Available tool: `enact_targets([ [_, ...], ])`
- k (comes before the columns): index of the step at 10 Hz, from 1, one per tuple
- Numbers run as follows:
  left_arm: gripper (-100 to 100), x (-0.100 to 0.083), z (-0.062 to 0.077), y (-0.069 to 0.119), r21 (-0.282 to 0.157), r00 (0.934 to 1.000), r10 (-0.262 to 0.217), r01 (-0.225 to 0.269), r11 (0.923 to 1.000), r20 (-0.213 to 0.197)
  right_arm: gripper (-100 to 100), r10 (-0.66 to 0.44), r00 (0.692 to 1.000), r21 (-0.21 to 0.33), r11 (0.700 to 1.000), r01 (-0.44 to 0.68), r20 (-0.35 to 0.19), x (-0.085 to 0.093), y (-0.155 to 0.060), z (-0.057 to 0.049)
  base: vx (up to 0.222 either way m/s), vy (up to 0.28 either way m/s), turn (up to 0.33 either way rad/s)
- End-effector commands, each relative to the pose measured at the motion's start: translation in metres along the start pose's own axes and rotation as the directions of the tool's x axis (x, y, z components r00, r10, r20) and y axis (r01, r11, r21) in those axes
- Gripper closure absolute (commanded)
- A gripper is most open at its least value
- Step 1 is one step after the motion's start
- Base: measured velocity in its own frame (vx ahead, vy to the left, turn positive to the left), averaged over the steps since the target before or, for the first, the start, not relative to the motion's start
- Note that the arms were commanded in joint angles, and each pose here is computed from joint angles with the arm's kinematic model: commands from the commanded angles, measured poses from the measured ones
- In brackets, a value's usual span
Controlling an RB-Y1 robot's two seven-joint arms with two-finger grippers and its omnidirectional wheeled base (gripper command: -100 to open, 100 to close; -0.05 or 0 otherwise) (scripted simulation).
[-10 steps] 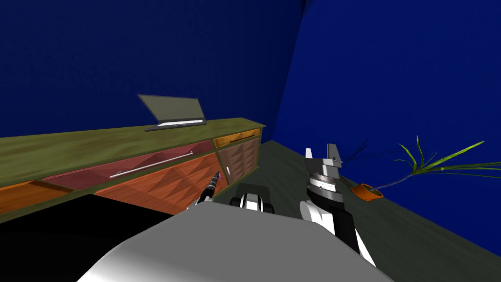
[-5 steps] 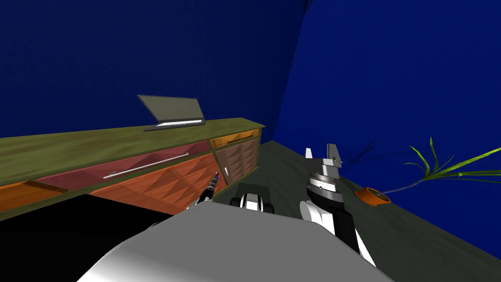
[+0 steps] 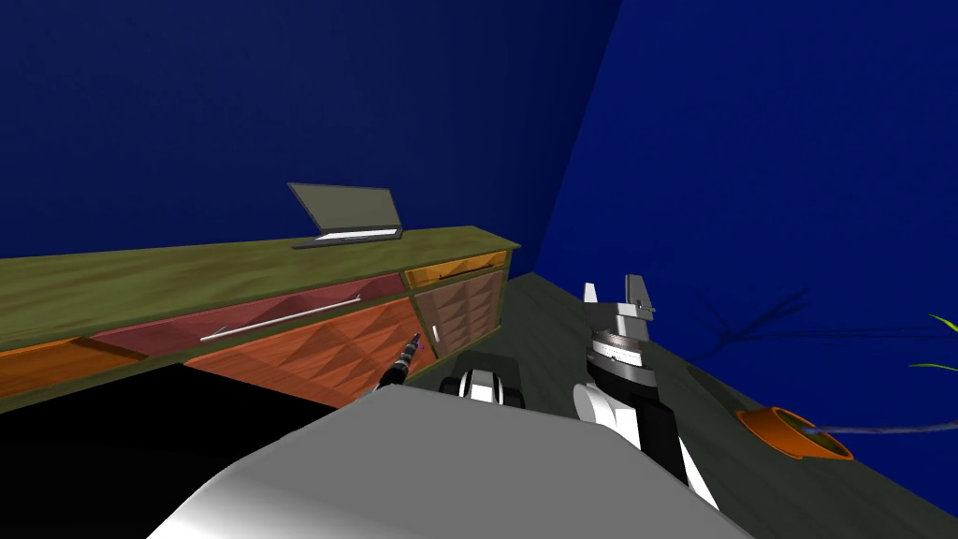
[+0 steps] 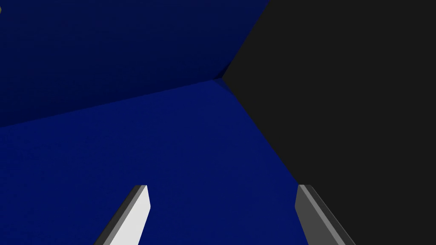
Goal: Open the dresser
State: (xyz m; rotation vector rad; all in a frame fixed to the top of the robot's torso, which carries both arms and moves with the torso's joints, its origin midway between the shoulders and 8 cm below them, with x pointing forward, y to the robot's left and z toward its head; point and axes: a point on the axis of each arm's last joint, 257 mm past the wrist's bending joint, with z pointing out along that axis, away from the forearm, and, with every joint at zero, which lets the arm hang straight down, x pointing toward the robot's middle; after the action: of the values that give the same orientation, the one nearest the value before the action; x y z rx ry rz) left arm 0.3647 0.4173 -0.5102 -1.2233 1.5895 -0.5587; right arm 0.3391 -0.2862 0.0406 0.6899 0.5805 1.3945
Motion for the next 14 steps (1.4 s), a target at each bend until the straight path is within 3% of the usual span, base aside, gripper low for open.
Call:
enact_targets([
  [1, -100, 0.009, -0.008, 0.001, 0.021, 0.9992, 0.015, -0.015, 0.9997, -0.038, 0, 0.000, 1.000, 0.000, 1.000, 0.000, 0.000, 0.000, 0.000, 0.000, 0.100, -0.046, 0.152],
  [3, -100, 0.016, -0.015, 0.003, 0.035, 0.9973, 0.027, -0.025, 0.9991, -0.068, 0, 0.000, 1.000, 0.000, 1.000, 0.000, 0.000, 0.000, 0.000, 0.000, 0.117, -0.033, 0.179],
  [4, -100, 0.014, -0.013, 0.002, 0.029, 0.9979, 0.024, -0.022, 0.9993, -0.059, 0, 0.000, 1.000, 0.000, 1.000, 0.000, 0.000, 0.000, 0.000, 0.000, 0.045, -0.016, 0.059],
  [5, 100, 0.009, -0.008, 0.001, 0.021, 0.9992, 0.015, -0.015, 0.9997, -0.038, 0, 0.000, 1.000, 0.000, 1.000, 0.000, 0.000, 0.000, 0.000, 0.000, -0.082, 0.017, -0.248],
  [13, 100, -0.015, 0.014, -0.002, -0.038, 0.9968, -0.039, 0.042, 0.9984, 0.070, 0, 0.000, 1.000, 0.000, 1.000, 0.000, 0.000, 0.000, 0.000, 0.000, -0.125, 0.032, -0.193],
  [14, 100, -0.017, 0.015, -0.008, -0.020, 0.9982, 0.003, -0.002, 0.9998, 0.060, 0, 0.000, 1.000, 0.000, 1.000, 0.000, 0.000, 0.000, 0.000, 0.000, -0.053, 0.008, -0.061],
])
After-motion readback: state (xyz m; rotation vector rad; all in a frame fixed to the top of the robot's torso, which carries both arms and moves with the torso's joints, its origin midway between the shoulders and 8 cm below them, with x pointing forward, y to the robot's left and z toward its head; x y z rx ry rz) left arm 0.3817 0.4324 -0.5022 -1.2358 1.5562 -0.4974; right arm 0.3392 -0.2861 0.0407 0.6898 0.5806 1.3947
